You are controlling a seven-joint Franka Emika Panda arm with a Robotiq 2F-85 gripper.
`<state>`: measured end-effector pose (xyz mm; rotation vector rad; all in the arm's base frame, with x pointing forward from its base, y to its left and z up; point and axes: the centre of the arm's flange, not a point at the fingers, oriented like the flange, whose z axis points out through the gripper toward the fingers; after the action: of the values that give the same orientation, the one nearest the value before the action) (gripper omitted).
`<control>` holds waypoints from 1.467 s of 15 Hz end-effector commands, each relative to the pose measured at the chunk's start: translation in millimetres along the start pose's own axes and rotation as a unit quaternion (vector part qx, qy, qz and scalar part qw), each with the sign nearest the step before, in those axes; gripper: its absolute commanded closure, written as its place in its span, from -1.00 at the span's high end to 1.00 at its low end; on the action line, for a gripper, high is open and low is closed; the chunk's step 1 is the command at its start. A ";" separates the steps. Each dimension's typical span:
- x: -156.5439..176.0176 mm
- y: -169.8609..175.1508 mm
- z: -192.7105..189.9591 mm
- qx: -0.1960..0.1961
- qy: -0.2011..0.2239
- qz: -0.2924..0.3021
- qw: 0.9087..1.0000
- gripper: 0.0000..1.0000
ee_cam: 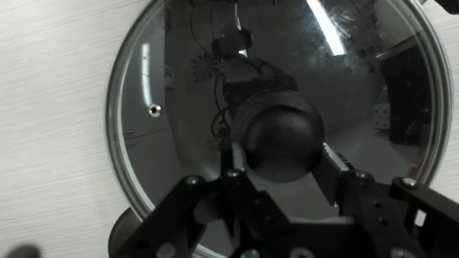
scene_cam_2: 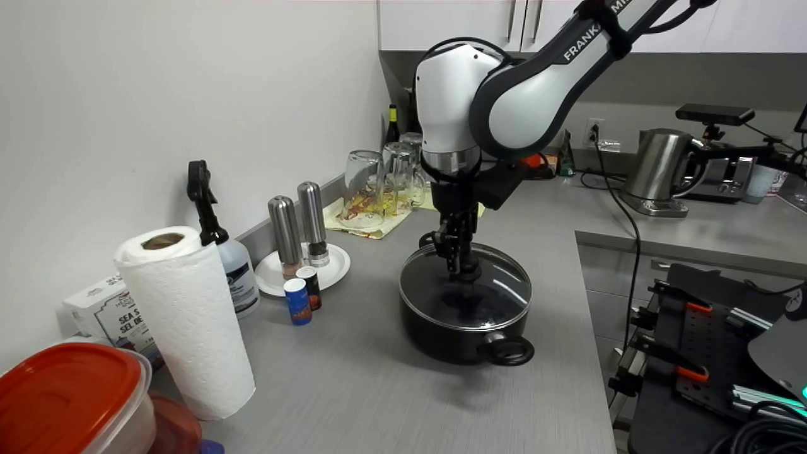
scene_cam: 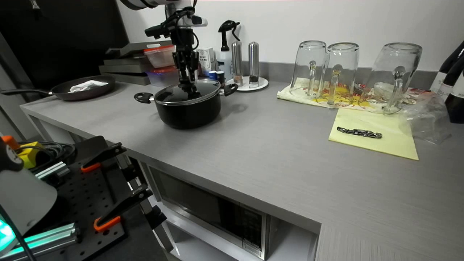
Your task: Put the lid on the black pot.
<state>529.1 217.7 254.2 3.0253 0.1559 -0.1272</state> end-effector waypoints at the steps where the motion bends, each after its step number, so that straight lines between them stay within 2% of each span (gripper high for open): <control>1: -8.5 -0.8 -6.0 -0.001 0.008 -0.013 1.000 -0.52; 14: -5.8 -5.2 -19.9 0.024 0.014 -0.020 0.999 -0.52; 22: -6.2 -6.5 -9.6 0.025 0.002 -0.026 0.999 -0.52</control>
<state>526.5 225.1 255.7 3.0490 0.2107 -0.1299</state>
